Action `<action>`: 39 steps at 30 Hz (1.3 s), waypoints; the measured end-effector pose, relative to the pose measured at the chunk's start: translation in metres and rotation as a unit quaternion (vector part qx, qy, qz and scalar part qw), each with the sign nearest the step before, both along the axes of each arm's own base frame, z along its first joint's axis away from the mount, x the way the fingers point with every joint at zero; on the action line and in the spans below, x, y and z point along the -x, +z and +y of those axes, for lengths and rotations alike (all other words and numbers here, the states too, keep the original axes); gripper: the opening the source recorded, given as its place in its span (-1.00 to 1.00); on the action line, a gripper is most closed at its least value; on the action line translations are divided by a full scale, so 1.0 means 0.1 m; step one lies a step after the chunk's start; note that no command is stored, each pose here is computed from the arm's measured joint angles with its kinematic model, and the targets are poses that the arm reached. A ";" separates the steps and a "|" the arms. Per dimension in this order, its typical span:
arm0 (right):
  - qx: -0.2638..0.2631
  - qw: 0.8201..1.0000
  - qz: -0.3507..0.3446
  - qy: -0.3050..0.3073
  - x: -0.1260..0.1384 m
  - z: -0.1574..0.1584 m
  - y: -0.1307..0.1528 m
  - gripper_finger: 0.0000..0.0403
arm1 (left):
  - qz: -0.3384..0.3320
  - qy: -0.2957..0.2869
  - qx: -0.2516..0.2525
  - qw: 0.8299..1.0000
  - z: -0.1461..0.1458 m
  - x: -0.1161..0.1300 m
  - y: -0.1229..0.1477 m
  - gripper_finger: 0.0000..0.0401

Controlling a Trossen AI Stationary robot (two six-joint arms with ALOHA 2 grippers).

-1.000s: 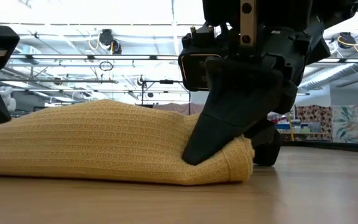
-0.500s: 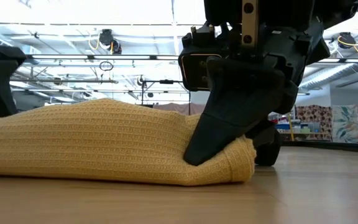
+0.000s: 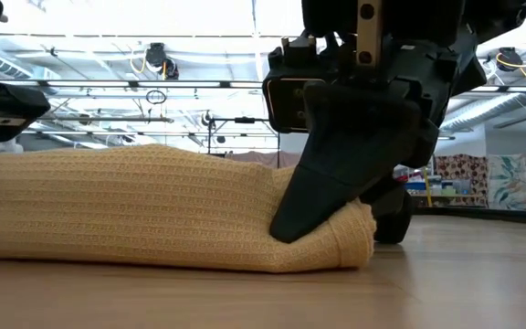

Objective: Roll towel
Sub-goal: Roll the yellow towel

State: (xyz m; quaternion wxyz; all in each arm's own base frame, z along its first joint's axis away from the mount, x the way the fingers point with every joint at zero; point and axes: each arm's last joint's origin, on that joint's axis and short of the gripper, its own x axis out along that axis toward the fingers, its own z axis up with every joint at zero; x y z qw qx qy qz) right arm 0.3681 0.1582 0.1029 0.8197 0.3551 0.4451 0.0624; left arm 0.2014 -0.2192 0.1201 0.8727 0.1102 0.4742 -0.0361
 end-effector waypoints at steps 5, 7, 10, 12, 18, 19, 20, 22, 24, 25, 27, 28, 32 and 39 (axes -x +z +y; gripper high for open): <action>0.033 0.998 -0.032 0.041 0.03 0.01 0.12 -0.55 | 0.023 0.020 0.060 0.998 0.01 -0.01 0.08 -0.82; 0.054 0.995 -0.048 0.065 0.05 0.00 0.21 -0.40 | 0.041 0.024 0.090 0.995 0.03 -0.02 0.11 -0.79; 0.101 0.986 -0.075 0.108 0.14 0.05 0.39 -0.20 | 0.062 0.021 0.121 0.991 0.04 -0.04 0.13 -0.81; 0.158 0.974 -0.094 0.130 0.23 0.14 0.48 -0.11 | 0.065 0.020 0.138 0.988 0.04 -0.07 0.14 -0.84; 0.329 0.912 -0.187 0.160 0.43 0.56 0.53 0.01 | 0.058 0.028 0.182 0.981 0.04 -0.15 0.17 -0.89; 0.346 0.900 -0.206 0.167 0.45 0.64 0.52 0.03 | 0.057 0.028 0.191 0.980 0.04 -0.16 0.17 -0.89; 0.364 0.890 -0.213 0.171 0.48 0.70 0.50 0.04 | 0.059 0.030 0.200 0.978 0.03 -0.17 0.18 -0.89; 0.399 0.876 -0.214 0.166 0.55 0.78 0.46 0.09 | 0.058 0.029 0.217 0.974 0.02 -0.16 0.16 -0.89; 0.429 0.863 -0.217 0.157 0.61 0.84 0.46 0.15 | 0.055 0.034 0.234 0.970 0.03 -0.13 0.11 -0.90; 0.440 0.856 -0.223 0.158 0.63 0.87 0.47 0.19 | 0.050 0.039 0.246 0.967 0.04 -0.12 0.08 -0.90; 0.452 0.844 -0.241 0.161 0.62 0.92 0.45 0.24 | 0.037 0.050 0.275 0.959 0.06 -0.09 0.02 -0.90; 0.457 0.837 -0.249 0.169 0.62 0.94 0.43 0.27 | 0.030 0.054 0.289 0.955 0.08 -0.08 0.00 -0.90; 0.480 0.819 -0.258 0.178 0.57 0.98 0.24 0.33 | 0.015 0.070 0.328 0.942 0.13 -0.02 -0.08 -0.87; 0.528 0.800 -0.241 0.151 0.52 0.94 0.08 0.37 | 0.037 0.075 0.354 0.931 0.13 -0.01 -0.10 -0.82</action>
